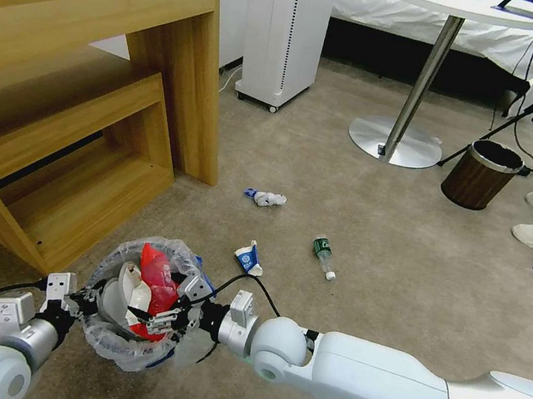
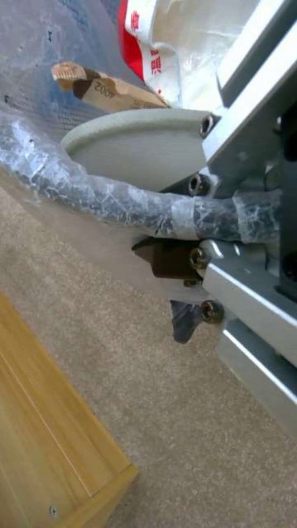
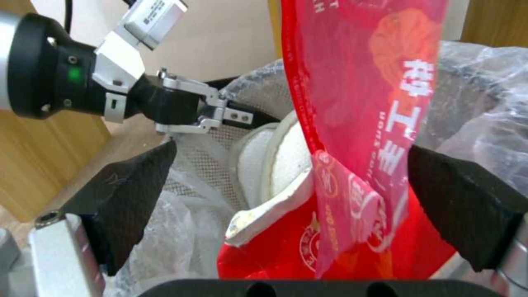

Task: Pick up the trash bin and place the garbage on the floor into it.

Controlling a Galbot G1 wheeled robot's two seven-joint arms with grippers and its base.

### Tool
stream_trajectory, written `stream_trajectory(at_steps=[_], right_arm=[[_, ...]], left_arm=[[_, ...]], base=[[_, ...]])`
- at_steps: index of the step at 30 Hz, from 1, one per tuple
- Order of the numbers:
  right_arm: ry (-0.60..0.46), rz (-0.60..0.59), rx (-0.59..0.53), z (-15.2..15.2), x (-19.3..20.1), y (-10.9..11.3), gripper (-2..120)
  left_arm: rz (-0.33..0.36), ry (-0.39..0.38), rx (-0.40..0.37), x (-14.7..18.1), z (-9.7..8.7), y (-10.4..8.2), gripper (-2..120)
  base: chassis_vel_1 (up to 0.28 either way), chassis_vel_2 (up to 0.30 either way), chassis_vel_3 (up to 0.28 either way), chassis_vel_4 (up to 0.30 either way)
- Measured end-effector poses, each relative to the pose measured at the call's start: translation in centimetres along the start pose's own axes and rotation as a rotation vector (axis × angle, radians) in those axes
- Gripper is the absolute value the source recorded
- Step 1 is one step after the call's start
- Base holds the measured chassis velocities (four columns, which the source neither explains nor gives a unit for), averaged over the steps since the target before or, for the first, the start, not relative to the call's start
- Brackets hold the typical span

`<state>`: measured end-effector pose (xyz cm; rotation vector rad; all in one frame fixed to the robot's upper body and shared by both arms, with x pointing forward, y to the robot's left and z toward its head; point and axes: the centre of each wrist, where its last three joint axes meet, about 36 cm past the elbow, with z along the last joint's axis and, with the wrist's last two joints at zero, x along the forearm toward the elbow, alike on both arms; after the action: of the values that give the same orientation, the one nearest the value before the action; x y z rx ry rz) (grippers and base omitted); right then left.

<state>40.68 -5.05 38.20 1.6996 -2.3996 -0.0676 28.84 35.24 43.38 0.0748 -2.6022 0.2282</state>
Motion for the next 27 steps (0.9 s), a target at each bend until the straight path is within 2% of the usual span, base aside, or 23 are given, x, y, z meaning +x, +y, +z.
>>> stream_trajectory(at_steps=[13,15,17,19,21,23,24,25,26,27], right_arm=[[-0.216,0.081,-0.022,-4.3,3.4,-2.6,100],[-0.285,0.135,-0.023,-6.0,4.9,-3.8,100],[-0.304,0.154,-0.022,-6.5,5.4,-4.2,100],[-0.372,0.245,-0.011,-8.1,7.5,-5.7,100],[-0.39,0.273,-0.007,-8.6,8.3,-6.2,100],[-0.448,0.396,0.007,-9.9,11.6,-7.8,100],[-0.448,0.396,0.007,-9.9,11.6,-7.8,100],[-0.454,0.432,0.006,-10.0,12.2,-8.1,100],[-0.477,0.531,-0.001,-10.0,14.2,-8.6,100],[-0.477,0.531,-0.001,-10.0,14.2,-8.6,100]], left_arm=[[-0.001,0.003,-0.009,-0.4,-0.2,0.1,0],[-0.002,0.002,-0.013,-0.4,-0.3,0.2,0],[-0.002,0.002,-0.014,-0.3,-0.4,0.3,0],[0.0,0.0,-0.017,-0.2,-0.5,0.2,0],[0.001,-0.002,-0.018,-0.1,-0.5,0.2,0],[0.002,-0.005,-0.02,0.0,-0.7,0.1,0],[0.002,-0.005,-0.02,0.0,-0.7,0.1,0],[0.003,-0.006,-0.02,0.1,-0.7,0.1,0],[0.006,-0.008,-0.021,0.2,-0.7,0.0,0],[0.006,-0.008,-0.021,0.2,-0.7,0.0,0]], base=[[0.0,0.0,0.0,0.0],[0.0,0.0,0.0,0.0],[0.0,0.0,0.0,0.0],[0.0,0.0,0.0,0.0],[0.0,0.0,0.0,0.0],[0.0,0.0,0.0,0.0],[0.0,0.0,0.0,0.0],[0.0,0.0,0.0,0.0],[0.0,0.0,0.0,0.0],[0.0,0.0,0.0,0.0]])
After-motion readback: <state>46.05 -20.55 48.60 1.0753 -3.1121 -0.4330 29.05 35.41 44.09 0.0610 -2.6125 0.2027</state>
